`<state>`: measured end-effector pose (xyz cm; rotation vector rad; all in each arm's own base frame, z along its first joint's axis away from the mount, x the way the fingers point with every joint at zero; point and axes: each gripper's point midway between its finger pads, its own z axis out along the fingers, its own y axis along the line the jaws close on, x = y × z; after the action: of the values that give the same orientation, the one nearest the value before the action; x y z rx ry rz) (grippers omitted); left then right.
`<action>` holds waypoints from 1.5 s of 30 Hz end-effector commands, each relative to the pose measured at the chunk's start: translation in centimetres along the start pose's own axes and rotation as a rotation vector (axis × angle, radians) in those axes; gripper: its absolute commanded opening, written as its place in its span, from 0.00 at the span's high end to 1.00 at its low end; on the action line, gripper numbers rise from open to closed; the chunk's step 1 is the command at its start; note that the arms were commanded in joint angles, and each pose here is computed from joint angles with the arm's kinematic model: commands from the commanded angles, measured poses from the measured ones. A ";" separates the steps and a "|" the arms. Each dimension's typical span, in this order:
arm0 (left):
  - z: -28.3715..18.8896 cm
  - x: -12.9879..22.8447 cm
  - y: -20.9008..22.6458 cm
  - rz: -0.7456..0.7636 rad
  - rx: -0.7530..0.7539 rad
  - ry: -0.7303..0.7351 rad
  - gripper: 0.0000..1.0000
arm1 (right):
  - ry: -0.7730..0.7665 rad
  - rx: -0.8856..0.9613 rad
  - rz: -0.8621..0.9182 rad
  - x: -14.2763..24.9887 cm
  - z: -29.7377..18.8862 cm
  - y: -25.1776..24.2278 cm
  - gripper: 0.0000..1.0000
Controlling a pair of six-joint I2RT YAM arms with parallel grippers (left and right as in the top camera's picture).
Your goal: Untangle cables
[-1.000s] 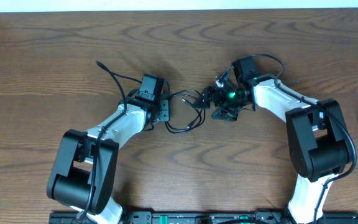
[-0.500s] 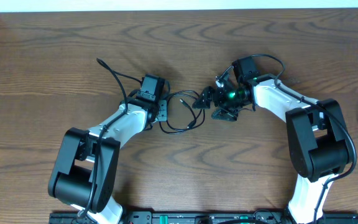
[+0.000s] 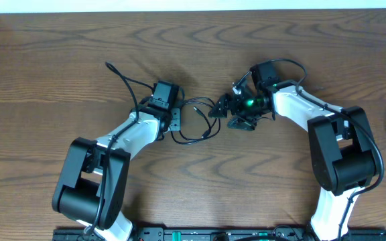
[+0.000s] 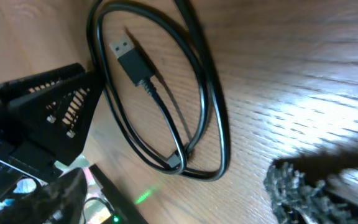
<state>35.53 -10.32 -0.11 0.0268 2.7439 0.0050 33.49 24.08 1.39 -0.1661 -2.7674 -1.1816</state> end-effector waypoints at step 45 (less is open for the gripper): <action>0.4 2.7 -2.2 0.057 0.020 0.071 0.47 | -0.146 0.477 0.160 -0.3 4.1 -12.6 0.65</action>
<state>34.61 -12.69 -0.22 0.0871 2.7487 -0.0146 32.75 26.97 -0.42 -0.2009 -2.7575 -1.1769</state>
